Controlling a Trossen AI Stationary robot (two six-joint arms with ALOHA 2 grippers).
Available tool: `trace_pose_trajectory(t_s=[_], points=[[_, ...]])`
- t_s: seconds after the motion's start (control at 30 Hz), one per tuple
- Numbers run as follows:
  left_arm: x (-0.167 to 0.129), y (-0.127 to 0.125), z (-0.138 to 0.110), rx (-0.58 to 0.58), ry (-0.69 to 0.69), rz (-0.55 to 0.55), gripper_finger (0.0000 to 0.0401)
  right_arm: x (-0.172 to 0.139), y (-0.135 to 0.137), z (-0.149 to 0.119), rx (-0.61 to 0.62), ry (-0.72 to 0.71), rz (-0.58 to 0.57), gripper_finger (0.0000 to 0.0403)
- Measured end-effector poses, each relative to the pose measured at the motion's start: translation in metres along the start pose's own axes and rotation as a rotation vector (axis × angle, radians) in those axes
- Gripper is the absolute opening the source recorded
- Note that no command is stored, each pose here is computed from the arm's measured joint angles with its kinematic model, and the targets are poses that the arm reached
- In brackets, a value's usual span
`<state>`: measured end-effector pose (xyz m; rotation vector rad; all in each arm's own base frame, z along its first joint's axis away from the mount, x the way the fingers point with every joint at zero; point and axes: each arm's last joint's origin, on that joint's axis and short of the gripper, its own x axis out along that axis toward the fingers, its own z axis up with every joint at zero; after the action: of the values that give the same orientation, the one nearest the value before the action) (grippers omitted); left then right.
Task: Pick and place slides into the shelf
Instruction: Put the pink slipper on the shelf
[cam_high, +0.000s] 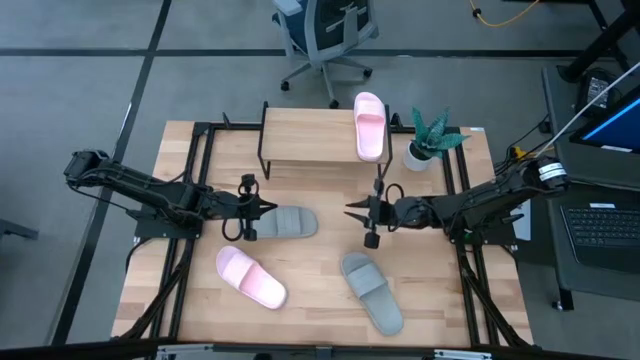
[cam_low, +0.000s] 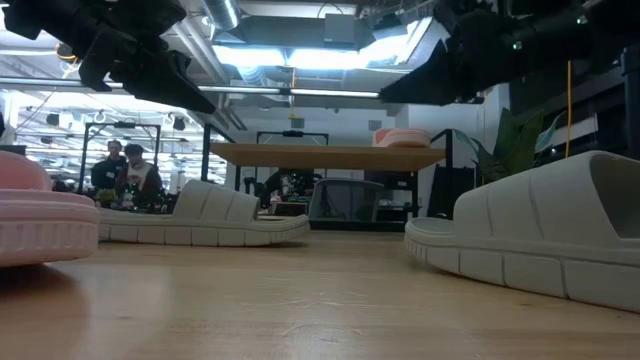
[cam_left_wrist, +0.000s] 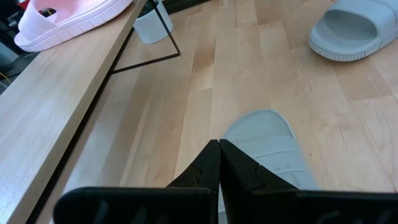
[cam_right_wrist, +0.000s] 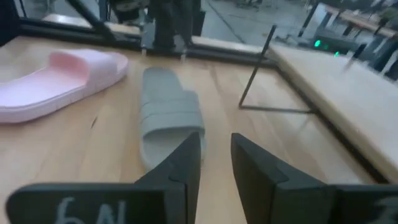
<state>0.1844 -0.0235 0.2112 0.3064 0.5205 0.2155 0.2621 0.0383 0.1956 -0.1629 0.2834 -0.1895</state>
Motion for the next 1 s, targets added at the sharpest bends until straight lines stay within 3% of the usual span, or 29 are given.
trace_pose_trajectory(t_s=[0.27, 0.67, 0.8, 1.0], points=[[0.0001, 0.0000, 0.0000, 0.000, 0.000, 0.000, 0.0000, 0.0076, 0.0040, -0.0107, 0.030, 0.045, 0.002, 0.0090], [0.0001, 0.0000, 0.0000, -0.001, 0.000, 0.000, 0.0000, 0.0090, 0.0043, -0.0037, 0.030, -0.034, 0.001, 0.0090], [0.0000, 0.0001, 0.0009, -0.013, -0.009, 0.001, 0.0000, 0.0088, 0.0060, -0.0036, 0.029, -0.038, 0.055, 0.0090], [0.0000, -0.0013, 0.0010, -0.197, -0.010, -0.052, 0.0000, 0.0082, 0.0101, -0.0012, 0.006, -0.072, 0.200, 0.0090]])
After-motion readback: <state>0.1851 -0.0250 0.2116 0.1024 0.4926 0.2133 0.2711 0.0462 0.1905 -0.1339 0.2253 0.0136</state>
